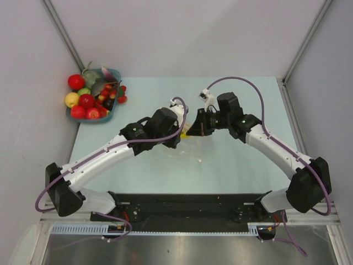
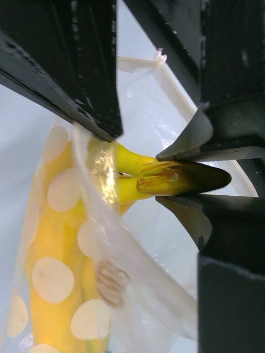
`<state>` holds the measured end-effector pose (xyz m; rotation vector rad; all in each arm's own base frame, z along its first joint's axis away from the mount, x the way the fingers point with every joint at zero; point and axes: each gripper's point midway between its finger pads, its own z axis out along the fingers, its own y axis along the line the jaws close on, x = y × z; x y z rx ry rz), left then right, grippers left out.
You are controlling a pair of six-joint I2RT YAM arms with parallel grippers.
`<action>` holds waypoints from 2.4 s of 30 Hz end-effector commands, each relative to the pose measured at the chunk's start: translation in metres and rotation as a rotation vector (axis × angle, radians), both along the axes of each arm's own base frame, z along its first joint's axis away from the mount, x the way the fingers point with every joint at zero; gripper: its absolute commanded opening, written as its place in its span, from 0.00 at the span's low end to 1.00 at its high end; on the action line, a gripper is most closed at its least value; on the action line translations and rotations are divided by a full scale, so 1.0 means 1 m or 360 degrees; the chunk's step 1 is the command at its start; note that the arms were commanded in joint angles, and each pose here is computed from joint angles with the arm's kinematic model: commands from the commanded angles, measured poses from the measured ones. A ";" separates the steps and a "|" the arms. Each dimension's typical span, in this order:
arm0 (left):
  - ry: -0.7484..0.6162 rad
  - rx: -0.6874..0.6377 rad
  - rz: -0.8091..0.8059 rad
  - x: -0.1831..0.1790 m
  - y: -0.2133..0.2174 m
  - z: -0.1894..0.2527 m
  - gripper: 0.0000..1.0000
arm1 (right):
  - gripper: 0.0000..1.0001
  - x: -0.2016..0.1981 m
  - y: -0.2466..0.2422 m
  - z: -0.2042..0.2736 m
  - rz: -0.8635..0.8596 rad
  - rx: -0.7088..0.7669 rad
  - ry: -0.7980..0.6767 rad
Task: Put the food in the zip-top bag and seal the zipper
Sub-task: Place the fake fruit in the zipper food storage bag, then adjust the zipper on the food storage bag, then pick up the fake fruit from the bin.
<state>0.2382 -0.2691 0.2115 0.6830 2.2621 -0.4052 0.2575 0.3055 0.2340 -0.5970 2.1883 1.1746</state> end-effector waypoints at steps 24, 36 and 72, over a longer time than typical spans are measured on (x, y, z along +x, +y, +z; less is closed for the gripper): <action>-0.0510 -0.0070 -0.0772 -0.040 -0.018 0.057 1.00 | 0.00 0.003 0.005 0.017 -0.0035 0.0554 0.0851; -0.0651 0.0110 -0.1733 -0.094 0.009 0.031 0.98 | 0.00 0.001 -0.003 0.003 0.0023 0.0426 0.0751; -0.0681 -0.0274 -0.0597 0.025 0.071 0.110 1.00 | 0.00 0.041 -0.045 -0.014 -0.0133 -0.0358 -0.0220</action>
